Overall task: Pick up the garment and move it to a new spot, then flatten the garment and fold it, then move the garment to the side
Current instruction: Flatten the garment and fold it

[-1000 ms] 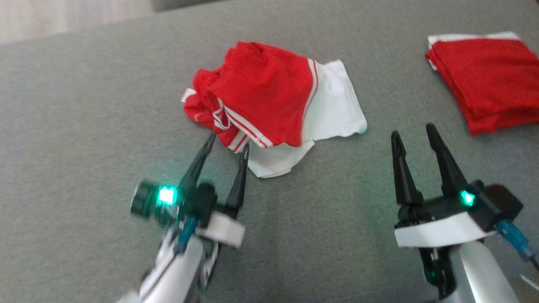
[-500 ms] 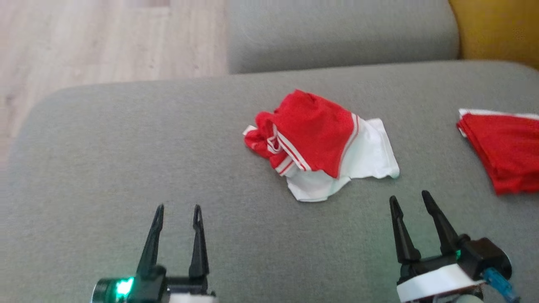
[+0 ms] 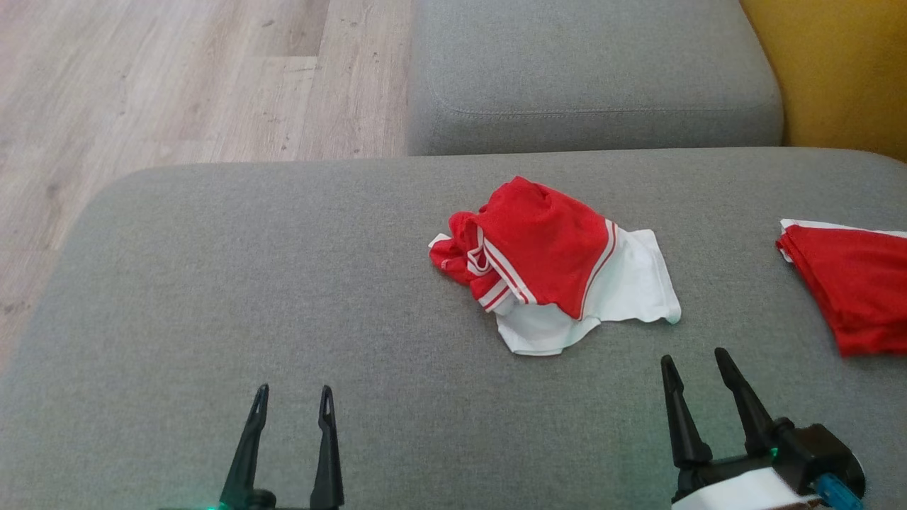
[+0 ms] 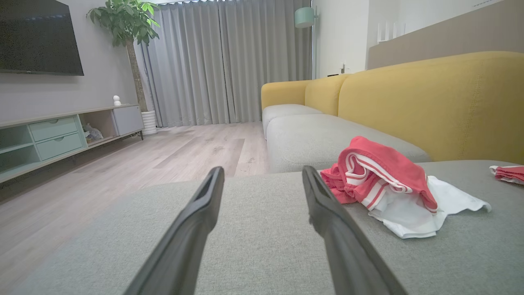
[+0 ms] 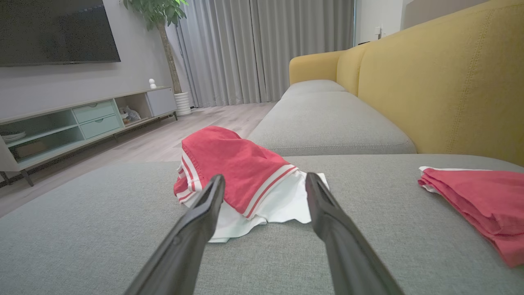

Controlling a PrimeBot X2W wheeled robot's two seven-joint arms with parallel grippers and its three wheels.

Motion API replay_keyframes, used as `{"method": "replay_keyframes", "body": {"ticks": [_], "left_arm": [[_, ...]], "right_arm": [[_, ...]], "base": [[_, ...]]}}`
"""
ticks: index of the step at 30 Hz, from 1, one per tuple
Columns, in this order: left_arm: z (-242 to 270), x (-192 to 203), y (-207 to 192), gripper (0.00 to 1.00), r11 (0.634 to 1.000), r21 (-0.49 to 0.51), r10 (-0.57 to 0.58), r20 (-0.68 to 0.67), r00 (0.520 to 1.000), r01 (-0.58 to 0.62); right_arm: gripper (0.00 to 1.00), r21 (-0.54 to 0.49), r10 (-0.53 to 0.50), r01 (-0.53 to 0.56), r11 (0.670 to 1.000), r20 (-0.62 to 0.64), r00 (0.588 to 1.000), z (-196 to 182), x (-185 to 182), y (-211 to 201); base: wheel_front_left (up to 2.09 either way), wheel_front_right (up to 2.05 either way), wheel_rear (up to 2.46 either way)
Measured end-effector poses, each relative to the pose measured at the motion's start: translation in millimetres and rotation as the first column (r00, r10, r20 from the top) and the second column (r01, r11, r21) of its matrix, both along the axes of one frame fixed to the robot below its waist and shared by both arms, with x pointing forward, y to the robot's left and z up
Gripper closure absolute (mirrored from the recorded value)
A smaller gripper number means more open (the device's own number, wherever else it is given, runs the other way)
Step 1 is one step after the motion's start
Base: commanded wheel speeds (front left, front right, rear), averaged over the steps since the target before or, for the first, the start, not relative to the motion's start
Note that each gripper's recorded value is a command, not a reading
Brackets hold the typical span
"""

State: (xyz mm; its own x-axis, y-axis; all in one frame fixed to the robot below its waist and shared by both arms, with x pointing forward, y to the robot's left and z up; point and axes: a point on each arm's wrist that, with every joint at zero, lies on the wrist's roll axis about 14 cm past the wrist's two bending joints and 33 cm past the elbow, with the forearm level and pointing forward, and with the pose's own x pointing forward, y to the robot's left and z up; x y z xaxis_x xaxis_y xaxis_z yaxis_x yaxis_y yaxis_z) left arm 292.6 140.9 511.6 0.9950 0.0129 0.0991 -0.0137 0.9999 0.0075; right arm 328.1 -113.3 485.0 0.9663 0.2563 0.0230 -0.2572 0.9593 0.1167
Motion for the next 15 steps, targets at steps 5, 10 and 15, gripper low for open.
{"method": "replay_keyframes", "body": {"ticks": [5, 10, 15], "left_arm": [[-6.8, -0.5, 1.3, 0.00, 1.000, 0.014, 0.004, -0.021, 1.000, -0.003], [-11.3, 0.8, 0.8, 0.00, 1.000, 0.016, 0.001, -0.036, 0.999, 0.000], [-13.9, 2.4, -1.2, 0.00, 1.000, 0.016, -0.006, -0.046, 0.999, 0.007]], "right_arm": [[0.00, -0.001, -0.002, 0.002, 1.000, -0.006, 1.000, -1.9, 0.4, -0.6], [0.00, 0.000, -0.007, 0.007, 1.000, -0.014, 1.000, -4.3, 0.3, -2.0], [0.00, 0.002, -0.012, 0.012, 1.000, -0.021, 1.000, -6.2, 0.0, -3.5]], "base": [[0.00, 0.00, 0.00], [0.00, 0.00, 0.00], [0.00, 0.00, 0.00]]}}
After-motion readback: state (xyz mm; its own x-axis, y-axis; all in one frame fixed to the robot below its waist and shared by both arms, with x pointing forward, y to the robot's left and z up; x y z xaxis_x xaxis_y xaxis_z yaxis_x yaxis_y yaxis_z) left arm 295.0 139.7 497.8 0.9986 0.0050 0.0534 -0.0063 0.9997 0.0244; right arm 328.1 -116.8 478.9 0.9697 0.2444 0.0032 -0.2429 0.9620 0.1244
